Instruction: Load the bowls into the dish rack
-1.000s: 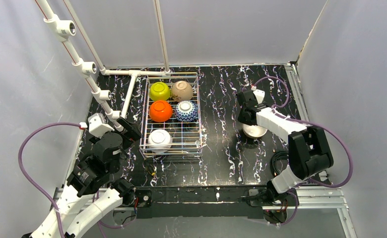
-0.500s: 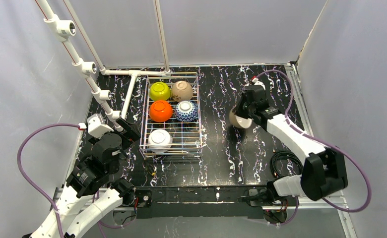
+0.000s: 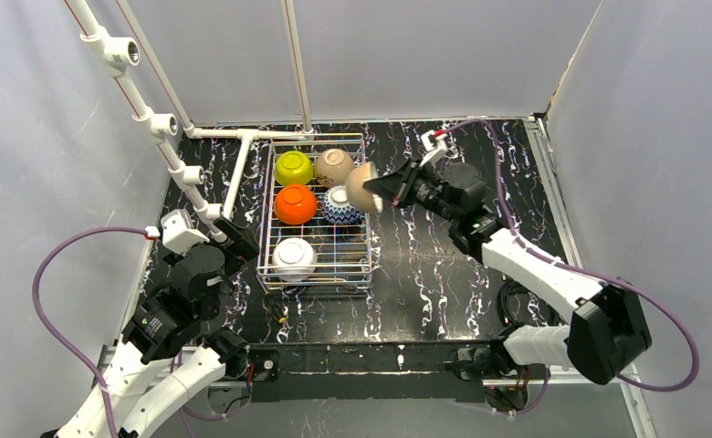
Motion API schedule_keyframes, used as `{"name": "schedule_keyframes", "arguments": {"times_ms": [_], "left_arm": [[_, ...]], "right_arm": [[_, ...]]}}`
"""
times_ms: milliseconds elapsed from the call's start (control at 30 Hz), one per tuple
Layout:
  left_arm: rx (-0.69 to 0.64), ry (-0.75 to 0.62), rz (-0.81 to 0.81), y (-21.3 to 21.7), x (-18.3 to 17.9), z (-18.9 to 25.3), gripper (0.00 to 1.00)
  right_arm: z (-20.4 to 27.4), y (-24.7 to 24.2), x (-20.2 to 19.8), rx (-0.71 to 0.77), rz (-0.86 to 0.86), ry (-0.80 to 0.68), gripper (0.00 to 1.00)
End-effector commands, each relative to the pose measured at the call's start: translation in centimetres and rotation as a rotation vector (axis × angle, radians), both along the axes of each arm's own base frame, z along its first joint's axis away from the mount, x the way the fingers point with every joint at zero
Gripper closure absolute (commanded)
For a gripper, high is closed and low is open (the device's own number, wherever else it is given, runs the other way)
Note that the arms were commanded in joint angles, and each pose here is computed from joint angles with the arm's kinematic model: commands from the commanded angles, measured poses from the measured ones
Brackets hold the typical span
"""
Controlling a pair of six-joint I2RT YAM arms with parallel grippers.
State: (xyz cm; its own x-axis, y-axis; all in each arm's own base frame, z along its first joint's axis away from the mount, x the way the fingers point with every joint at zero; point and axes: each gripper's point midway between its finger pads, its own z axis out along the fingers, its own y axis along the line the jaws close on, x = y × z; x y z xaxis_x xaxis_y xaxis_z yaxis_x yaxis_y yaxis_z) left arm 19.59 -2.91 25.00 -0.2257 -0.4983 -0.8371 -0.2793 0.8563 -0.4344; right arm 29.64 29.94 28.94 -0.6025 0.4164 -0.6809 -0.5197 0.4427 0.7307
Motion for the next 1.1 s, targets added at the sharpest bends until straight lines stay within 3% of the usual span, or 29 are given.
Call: {"name": "schedule_keyframes", "arguments": {"times_ms": [0,267,1067], "left_arm": [[0.015,0.011,0.017,0.2,0.1,-0.4,0.02],[0.015,-0.002,0.028,0.7,-0.2,-0.3,0.02],[0.033,0.027,-0.02,-0.5,0.4,-0.6,0.02]], "right_arm": [[6.9,5.0,-2.5,0.199,0.133,-0.182,0.99],[2.0,10.7,-1.8,0.196,0.135,-0.034,0.99],[-5.3,11.2,-2.3,0.365,0.083,0.303,0.99]]}}
